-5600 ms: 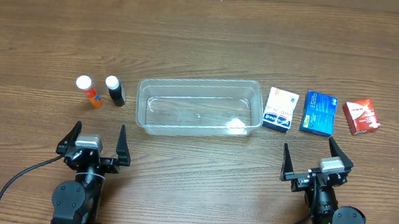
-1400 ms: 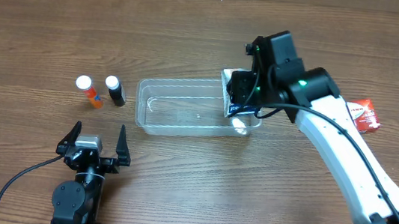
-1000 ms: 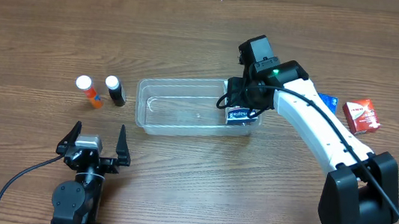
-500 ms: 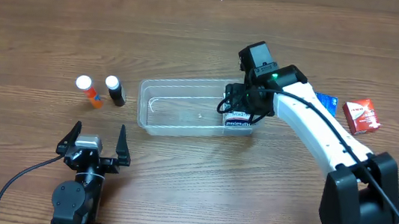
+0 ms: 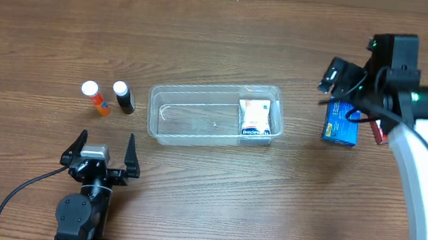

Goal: Pack container
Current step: 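Move right gripper to the blue medicine box and grasp it, then carry the blue box into the container beside the Hansaplast box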

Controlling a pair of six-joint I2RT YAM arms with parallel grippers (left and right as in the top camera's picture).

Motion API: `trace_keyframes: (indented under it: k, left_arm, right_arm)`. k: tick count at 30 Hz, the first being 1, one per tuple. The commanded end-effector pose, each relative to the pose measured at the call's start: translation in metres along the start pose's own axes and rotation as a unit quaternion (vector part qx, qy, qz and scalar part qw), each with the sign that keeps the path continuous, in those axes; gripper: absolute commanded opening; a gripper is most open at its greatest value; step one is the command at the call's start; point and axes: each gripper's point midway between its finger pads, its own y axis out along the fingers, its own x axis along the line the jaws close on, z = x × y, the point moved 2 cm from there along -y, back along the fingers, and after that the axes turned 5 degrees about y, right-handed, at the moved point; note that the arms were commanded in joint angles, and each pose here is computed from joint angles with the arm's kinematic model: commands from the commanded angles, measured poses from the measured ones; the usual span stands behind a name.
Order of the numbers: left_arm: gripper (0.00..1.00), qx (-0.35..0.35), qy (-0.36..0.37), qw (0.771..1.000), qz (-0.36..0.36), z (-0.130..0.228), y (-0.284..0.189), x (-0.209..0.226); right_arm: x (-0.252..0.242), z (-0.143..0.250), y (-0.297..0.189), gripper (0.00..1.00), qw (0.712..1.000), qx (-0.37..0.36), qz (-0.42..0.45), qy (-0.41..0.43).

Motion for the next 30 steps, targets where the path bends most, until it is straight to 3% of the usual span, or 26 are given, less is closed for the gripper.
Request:
trace_keyframes:
  k: [1,5,20,21,26,30]
  left_arm:
    - [1.00,-0.004,0.008,1.000,-0.001,-0.001,0.000,0.001]
    - [1.00,-0.004,0.007,1.000,-0.002,-0.001,0.000,0.001]
    - [1.00,-0.004,0.008,1.000,-0.001,-0.001,0.000,0.001]
    - [1.00,-0.004,0.007,1.000,-0.002,-0.001,0.000,0.001]
    - [1.00,-0.004,0.008,1.000,-0.002,-0.001,0.000,0.001]
    - [1.00,-0.004,0.008,1.000,-0.001,-0.001,0.000,0.001]
  right_arm:
    - [-0.028,0.011,0.060,1.00,0.997,0.065,0.050,0.008]
    - [-0.054,0.016,0.111,1.00,0.991,0.105,0.081,0.030]
    - [-0.086,0.055,0.179,1.00,0.973,0.201,0.114,0.010]
    - [-0.086,0.055,0.179,0.98,0.973,0.203,0.114,0.010]
    - [-0.087,0.056,0.174,0.63,0.970,0.211,0.120,0.010]
    - [-0.075,0.045,0.148,0.60,0.972,0.205,0.115,0.004]
